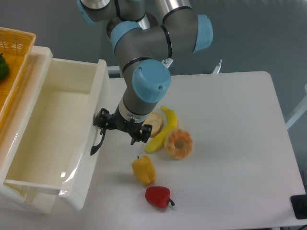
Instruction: Slide the top white drawer open
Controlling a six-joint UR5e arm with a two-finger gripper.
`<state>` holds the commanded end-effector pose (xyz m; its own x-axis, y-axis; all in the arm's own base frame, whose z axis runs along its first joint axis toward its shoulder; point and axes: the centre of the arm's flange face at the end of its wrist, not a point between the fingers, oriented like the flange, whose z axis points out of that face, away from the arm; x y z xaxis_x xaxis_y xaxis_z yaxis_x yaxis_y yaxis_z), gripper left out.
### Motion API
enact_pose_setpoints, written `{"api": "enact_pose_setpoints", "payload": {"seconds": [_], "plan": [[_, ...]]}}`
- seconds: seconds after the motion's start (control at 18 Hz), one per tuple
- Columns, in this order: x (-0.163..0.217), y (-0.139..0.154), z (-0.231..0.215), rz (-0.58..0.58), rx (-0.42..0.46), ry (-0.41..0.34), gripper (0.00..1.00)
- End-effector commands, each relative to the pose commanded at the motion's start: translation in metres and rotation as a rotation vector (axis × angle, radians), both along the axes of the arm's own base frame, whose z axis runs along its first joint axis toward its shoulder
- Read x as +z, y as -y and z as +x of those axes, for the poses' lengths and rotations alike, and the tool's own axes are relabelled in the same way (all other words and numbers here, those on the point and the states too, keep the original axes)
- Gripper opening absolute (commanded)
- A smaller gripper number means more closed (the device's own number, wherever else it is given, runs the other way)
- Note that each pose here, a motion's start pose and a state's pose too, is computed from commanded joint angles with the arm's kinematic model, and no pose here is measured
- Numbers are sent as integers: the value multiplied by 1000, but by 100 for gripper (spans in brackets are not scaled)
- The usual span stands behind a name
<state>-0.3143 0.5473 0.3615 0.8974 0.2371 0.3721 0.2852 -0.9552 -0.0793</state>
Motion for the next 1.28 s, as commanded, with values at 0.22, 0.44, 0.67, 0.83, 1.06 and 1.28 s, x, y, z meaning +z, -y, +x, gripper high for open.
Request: {"api": "enact_pose_setpoints", "payload": {"seconds": [0.22, 0.44, 0.67, 0.83, 1.06, 1.28], "plan": [[1, 4, -5, 27, 40, 53, 100], [1, 4, -7, 41, 52, 78, 100], [4, 9, -15, 69, 79, 110, 100], [11, 10, -18, 83, 84, 107, 100], [28, 15, -45, 124, 98, 36, 100], [42, 36, -84, 151, 115, -86, 100]]}}
